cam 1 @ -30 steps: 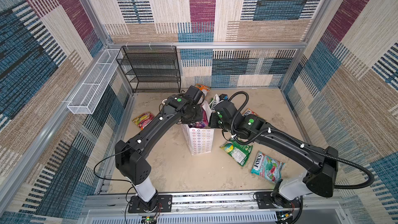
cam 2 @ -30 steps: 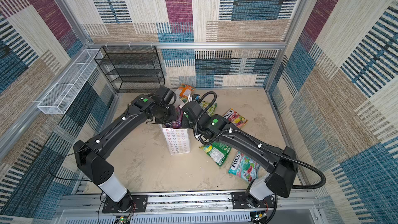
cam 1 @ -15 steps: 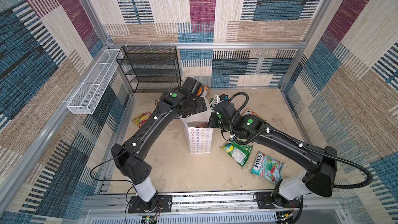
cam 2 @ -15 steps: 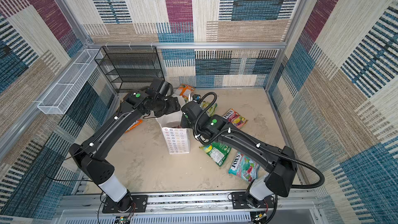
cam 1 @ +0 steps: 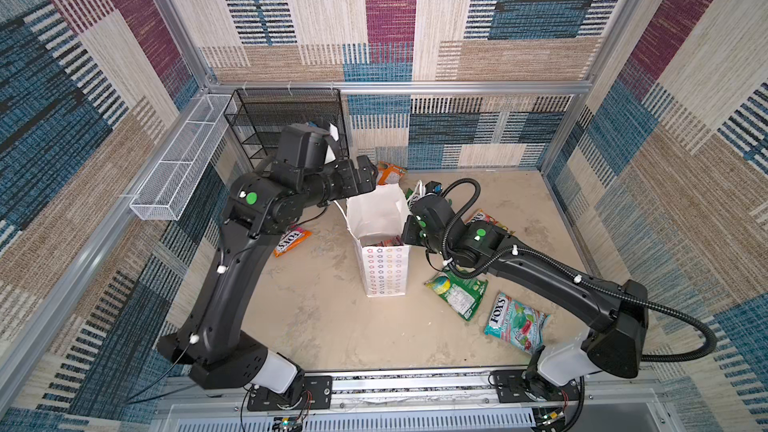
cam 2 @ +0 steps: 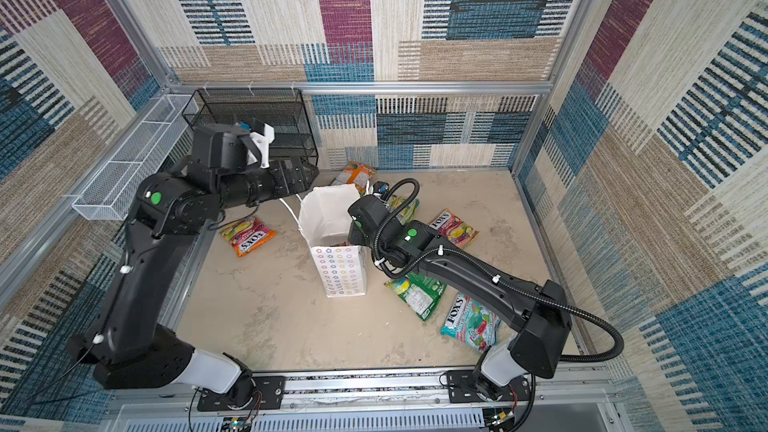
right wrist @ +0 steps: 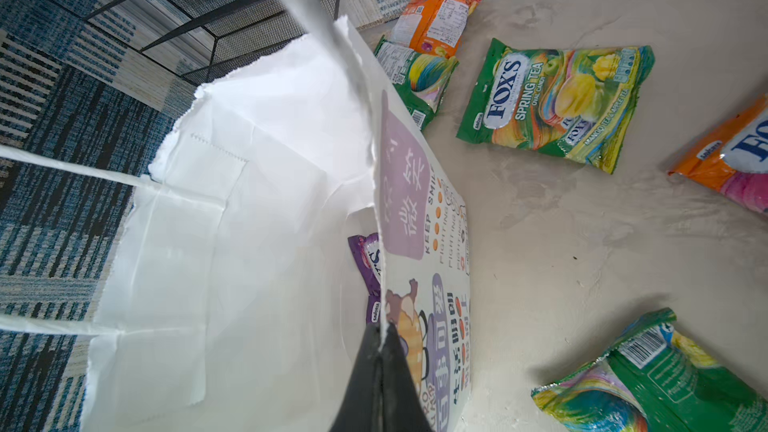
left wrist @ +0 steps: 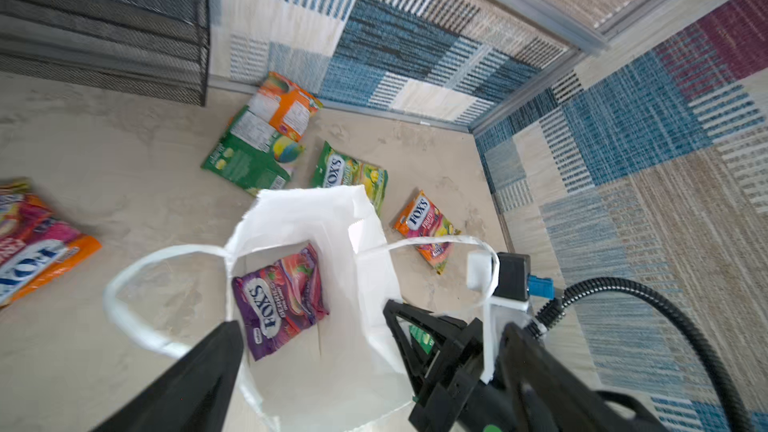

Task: Place the snacks into the paper bag
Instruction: 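Withdraw the left gripper from the bag toward the pink Fox's fruits packet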

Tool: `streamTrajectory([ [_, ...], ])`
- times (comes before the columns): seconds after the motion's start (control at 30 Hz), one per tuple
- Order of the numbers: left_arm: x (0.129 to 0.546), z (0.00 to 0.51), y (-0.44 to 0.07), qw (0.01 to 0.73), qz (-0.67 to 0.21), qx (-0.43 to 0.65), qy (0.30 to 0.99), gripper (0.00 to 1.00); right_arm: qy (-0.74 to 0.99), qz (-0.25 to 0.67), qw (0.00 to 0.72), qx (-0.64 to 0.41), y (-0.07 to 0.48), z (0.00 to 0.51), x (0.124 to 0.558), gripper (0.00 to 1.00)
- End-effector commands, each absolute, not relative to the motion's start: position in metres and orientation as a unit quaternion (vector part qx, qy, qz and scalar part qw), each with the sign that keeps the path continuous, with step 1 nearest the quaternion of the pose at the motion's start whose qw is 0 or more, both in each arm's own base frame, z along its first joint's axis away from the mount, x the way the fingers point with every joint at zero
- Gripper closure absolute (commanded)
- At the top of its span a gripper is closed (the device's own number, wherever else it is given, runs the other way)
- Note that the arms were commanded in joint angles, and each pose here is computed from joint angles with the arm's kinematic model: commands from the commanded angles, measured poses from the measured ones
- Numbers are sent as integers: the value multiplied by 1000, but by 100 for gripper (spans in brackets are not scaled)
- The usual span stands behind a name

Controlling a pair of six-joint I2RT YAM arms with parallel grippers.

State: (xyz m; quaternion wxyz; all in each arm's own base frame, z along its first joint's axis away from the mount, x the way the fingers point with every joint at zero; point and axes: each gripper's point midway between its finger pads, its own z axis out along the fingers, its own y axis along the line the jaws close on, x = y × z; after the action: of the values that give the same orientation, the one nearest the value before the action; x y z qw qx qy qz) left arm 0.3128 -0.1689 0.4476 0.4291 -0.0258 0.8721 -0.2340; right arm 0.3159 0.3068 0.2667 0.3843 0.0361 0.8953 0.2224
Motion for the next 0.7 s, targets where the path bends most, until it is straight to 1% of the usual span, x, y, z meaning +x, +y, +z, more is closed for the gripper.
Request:
streamTrajectory([
  [0.0,301,442,-122,454,-154,-38,877,1,898,209,384,46,302,265,318,100],
  [0.1,285,437,-82,464,-124,-79,873,1,902,199,381,47,301,263,318,100],
  [0.23,266,417,-42,459,-85,-124,875,1,906,188,375,51,300,260,319,100],
  [0.37,259,378,-23,404,-64,-165,897,1,906,188,375,50,300,258,319,100],
  [0.47,261,345,-14,357,-76,-207,907,1,904,193,377,52,299,259,318,100],
  [0.67,287,284,10,305,-126,-300,895,1,903,200,378,48,300,261,317,100],
])
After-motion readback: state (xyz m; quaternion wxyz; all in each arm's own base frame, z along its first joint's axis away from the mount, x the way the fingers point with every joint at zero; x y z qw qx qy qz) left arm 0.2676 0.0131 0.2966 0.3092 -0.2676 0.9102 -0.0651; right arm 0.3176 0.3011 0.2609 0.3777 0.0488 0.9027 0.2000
